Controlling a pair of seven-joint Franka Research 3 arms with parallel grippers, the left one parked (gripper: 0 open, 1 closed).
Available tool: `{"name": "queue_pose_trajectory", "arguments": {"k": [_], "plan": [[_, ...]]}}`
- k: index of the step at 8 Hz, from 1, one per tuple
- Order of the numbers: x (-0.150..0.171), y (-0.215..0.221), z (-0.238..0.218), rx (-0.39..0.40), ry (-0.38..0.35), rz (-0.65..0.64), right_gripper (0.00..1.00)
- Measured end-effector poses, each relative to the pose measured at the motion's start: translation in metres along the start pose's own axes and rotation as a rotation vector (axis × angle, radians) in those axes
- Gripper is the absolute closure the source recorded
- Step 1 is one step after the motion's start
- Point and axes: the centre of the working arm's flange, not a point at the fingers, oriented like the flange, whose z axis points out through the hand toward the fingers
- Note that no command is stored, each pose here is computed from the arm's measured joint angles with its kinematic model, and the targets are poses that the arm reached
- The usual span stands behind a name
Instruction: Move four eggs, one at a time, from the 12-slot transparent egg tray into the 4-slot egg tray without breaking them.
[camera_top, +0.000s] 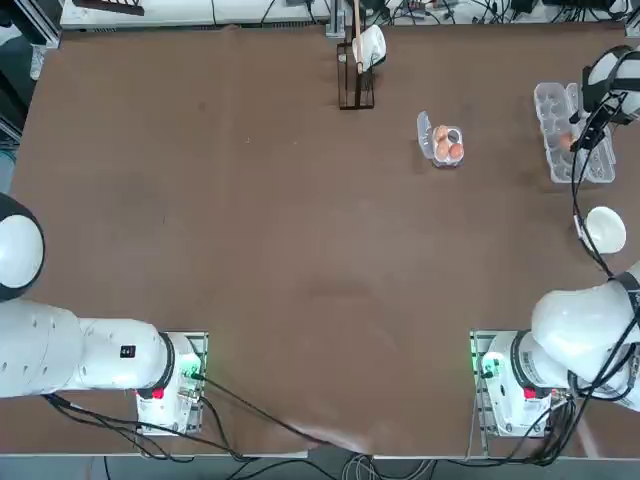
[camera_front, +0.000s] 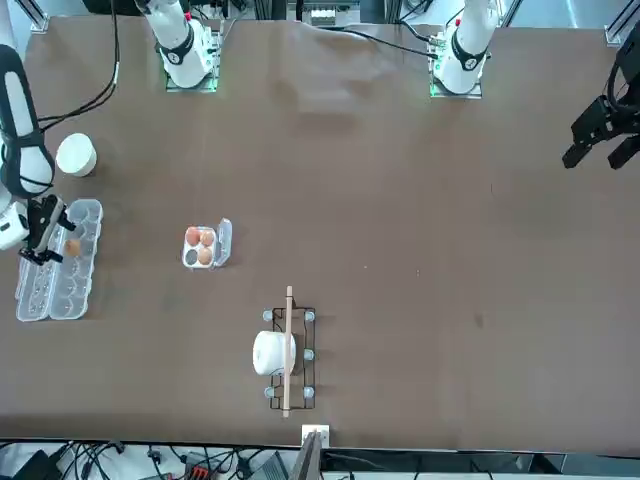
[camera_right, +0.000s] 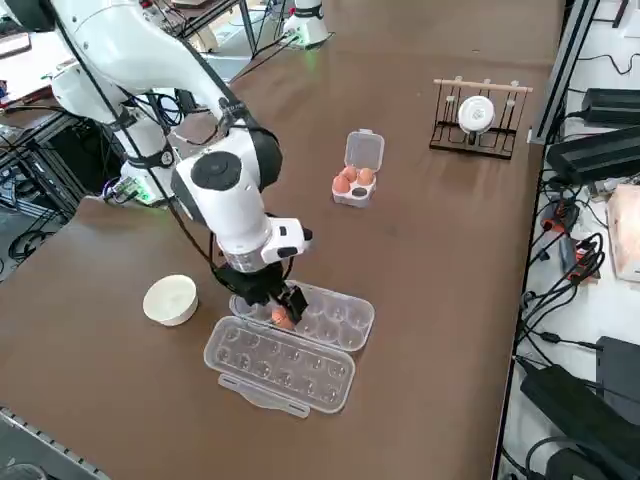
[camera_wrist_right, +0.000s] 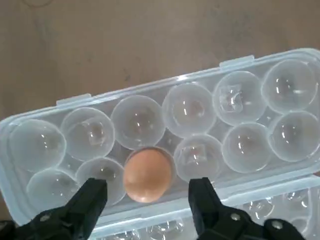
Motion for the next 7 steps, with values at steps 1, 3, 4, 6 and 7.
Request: {"name": "queue_pose_trajectory", "arguments": {"k": [1, 3, 4, 6, 7], "plan": [[0.0003, 0.0002, 0.0047, 0.006, 0.002, 0.0, 0.01], [-0.0019, -0.0022, 0.0126, 0.017, 0.007, 0.004, 0.07], [-0.0038, -0.0032, 0.0143, 0.02, 0.008, 0.007, 0.09], [-0.003, -0.003, 0.0144, 0.019, 0.009, 0.006, 0.17], [-0.0022, -0.0027, 0.0144, 0.019, 0.01, 0.005, 0.19]]}}
